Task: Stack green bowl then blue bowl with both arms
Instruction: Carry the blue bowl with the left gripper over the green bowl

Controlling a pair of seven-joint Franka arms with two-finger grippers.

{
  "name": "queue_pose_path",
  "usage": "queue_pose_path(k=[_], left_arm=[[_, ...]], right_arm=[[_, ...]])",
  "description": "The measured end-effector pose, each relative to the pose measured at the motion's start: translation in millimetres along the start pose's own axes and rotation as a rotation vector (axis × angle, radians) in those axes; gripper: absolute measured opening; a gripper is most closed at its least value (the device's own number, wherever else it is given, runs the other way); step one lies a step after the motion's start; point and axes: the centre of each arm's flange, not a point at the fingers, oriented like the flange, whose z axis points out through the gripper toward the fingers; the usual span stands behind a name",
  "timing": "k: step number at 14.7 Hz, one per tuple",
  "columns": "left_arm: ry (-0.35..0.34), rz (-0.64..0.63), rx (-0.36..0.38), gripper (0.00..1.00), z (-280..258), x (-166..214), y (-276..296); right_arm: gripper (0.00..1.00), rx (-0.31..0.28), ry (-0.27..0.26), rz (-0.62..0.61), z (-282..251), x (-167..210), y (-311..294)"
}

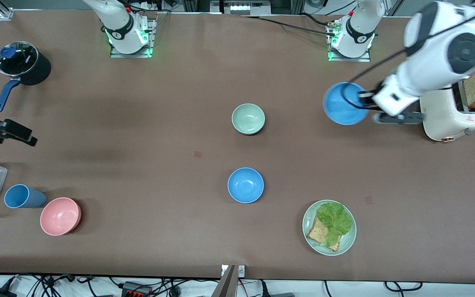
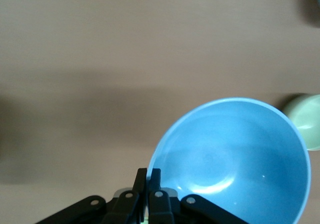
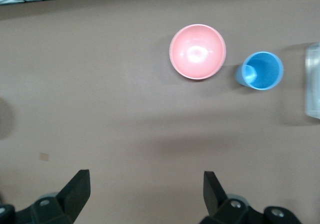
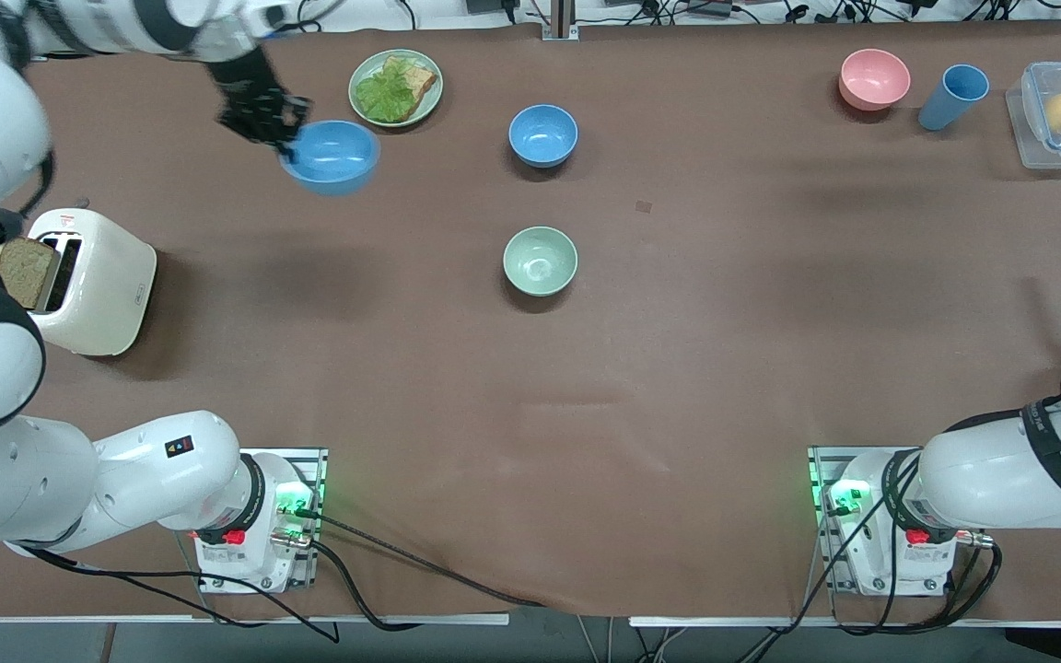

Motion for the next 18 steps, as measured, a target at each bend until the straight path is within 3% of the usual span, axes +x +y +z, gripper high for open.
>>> queue_pose_path(k=[2, 6, 9, 13, 18], left_arm=[[0.012, -0.007, -0.003, 0.04, -1.5, -15.1, 50.8], [0.072, 0.027, -0.009, 0.04, 3.6, -44.3, 131.7], [0.106, 0.094, -0.072, 0.04, 18.3, -44.4, 166.3], [0.100, 0.157, -0.140, 0.04, 43.0, -41.8, 197.0], [0.148, 0.180, -0.078, 0.04, 84.4, -32.7, 220.2]], right_arm=[[1.00, -0.021, 0.000, -0.010, -6.9, -3.8, 1.0], [1.00, -0.026, -0.055, -0.018, -4.7, -12.7, -3.0], [1.00, -0.038, -0.081, -0.019, 3.2, -23.7, -0.6], [1.00, -0.055, -0.082, -0.024, 6.9, -42.1, 2.3], [1.00, -0.054, -0.090, -0.032, 11.2, -56.4, 1.1]])
